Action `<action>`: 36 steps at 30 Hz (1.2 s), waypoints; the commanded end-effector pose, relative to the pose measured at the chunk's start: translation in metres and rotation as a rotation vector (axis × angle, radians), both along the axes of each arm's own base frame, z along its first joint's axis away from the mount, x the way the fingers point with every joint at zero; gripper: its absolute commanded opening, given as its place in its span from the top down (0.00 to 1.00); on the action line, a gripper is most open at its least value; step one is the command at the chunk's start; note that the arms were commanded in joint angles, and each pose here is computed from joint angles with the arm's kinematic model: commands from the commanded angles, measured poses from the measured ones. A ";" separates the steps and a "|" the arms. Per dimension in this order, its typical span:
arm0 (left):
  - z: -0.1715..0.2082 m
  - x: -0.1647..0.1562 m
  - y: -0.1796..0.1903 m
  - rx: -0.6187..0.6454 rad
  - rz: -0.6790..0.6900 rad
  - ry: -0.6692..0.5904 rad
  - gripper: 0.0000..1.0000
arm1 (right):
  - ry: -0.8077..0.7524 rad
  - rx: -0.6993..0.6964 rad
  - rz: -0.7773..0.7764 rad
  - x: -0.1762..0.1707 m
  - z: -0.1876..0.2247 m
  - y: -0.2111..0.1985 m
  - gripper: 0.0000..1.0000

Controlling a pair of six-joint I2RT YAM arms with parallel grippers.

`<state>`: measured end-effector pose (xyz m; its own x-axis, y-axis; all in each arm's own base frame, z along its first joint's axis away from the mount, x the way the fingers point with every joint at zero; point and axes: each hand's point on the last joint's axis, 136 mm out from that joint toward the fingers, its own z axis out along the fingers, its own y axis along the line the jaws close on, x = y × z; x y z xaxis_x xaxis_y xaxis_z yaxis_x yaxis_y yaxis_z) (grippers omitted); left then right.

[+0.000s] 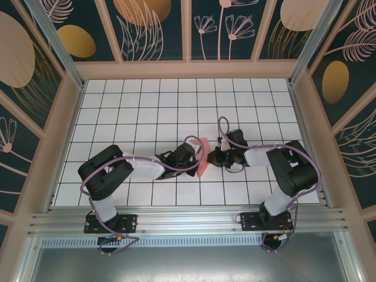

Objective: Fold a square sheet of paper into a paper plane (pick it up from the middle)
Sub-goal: Third fold the triangle at the center of the table.

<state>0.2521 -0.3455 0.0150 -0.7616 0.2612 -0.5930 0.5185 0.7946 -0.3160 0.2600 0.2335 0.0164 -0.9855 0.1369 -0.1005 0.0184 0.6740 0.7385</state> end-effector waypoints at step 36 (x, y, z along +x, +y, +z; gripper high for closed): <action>-0.028 -0.014 0.025 0.128 0.002 0.080 1.00 | -0.041 0.029 0.035 -0.029 0.028 0.017 0.95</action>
<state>0.2523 -0.3447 0.0148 -0.7638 0.2651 -0.5885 0.5156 0.7991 -0.3093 0.2344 0.2460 0.0306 -0.9859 0.1097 -0.1266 -0.0201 0.6728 0.7395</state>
